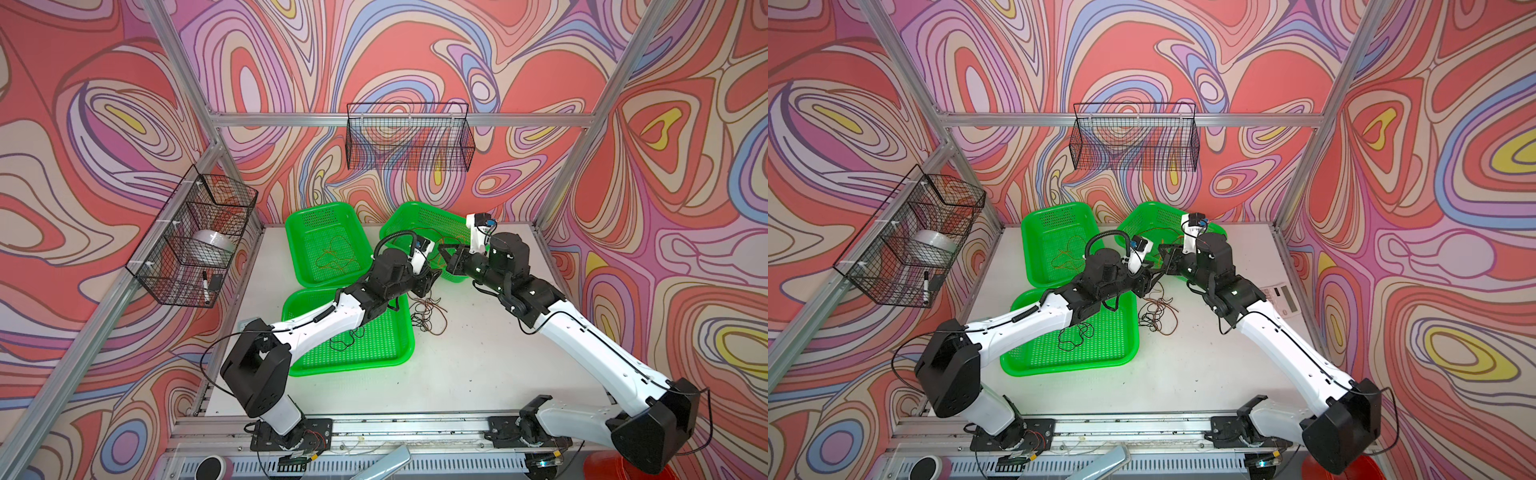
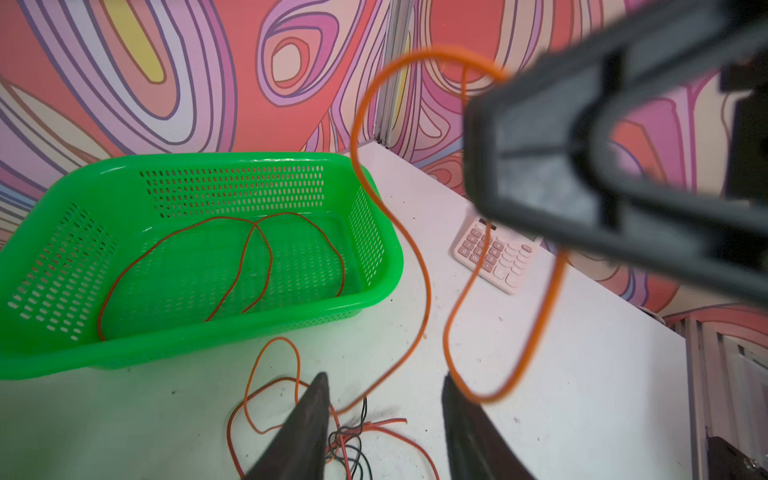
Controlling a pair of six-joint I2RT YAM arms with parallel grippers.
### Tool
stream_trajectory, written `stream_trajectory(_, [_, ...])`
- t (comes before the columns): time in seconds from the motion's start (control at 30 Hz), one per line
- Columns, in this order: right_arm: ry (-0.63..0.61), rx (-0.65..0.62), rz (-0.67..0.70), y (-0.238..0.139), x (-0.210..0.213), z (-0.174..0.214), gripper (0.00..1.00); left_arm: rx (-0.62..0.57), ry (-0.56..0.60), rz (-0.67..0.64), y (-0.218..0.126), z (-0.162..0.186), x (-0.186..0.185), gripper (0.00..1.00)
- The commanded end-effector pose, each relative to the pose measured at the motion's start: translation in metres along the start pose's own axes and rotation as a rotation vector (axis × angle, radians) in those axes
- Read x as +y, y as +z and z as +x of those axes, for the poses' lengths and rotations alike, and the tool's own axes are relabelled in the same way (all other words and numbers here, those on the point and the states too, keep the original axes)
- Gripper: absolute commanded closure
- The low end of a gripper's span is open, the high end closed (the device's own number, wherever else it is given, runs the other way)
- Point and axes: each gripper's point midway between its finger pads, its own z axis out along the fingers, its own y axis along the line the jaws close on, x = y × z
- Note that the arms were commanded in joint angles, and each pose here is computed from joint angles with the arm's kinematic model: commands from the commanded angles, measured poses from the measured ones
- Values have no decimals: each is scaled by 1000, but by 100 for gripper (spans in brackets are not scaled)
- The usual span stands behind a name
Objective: Untangle the cables
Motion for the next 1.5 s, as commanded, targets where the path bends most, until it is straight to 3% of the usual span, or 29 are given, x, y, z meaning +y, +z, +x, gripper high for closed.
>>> stream_trajectory(0.0, [-27,-5,1,-9,6,-5,100,-78,-1,24,3,-29,-9,69])
stream_trajectory(0.17, [-49,-21,-2,-18,9,-10,100,-85,15,40,1,-36,-15,100])
stream_trajectory(0.37, [-139,-45,19,-29,8,-16,99,-117,55,104,-13,-60,-34,100])
stream_trajectory(0.47, [-196,-54,62,-36,3,-20,76,-128,87,126,-23,-75,-45,100])
stream_trajectory(0.73, [-309,-72,162,-50,-18,-16,39,-146,180,133,-48,-118,-66,100])
stream_trajectory(0.97, [-359,-112,205,-64,-35,-8,24,-154,218,117,-63,-149,-71,100])
stream_trajectory(1.13, [-335,-142,437,-83,-87,-19,20,-167,254,117,-74,-170,-76,100])
stream_trajectory(1.27, [-333,-171,357,-90,-92,-21,17,-176,265,121,-80,-183,-79,100])
stream_trajectory(1.47, [-356,-35,-23,-45,-58,33,19,-195,279,142,-86,-199,-87,100])
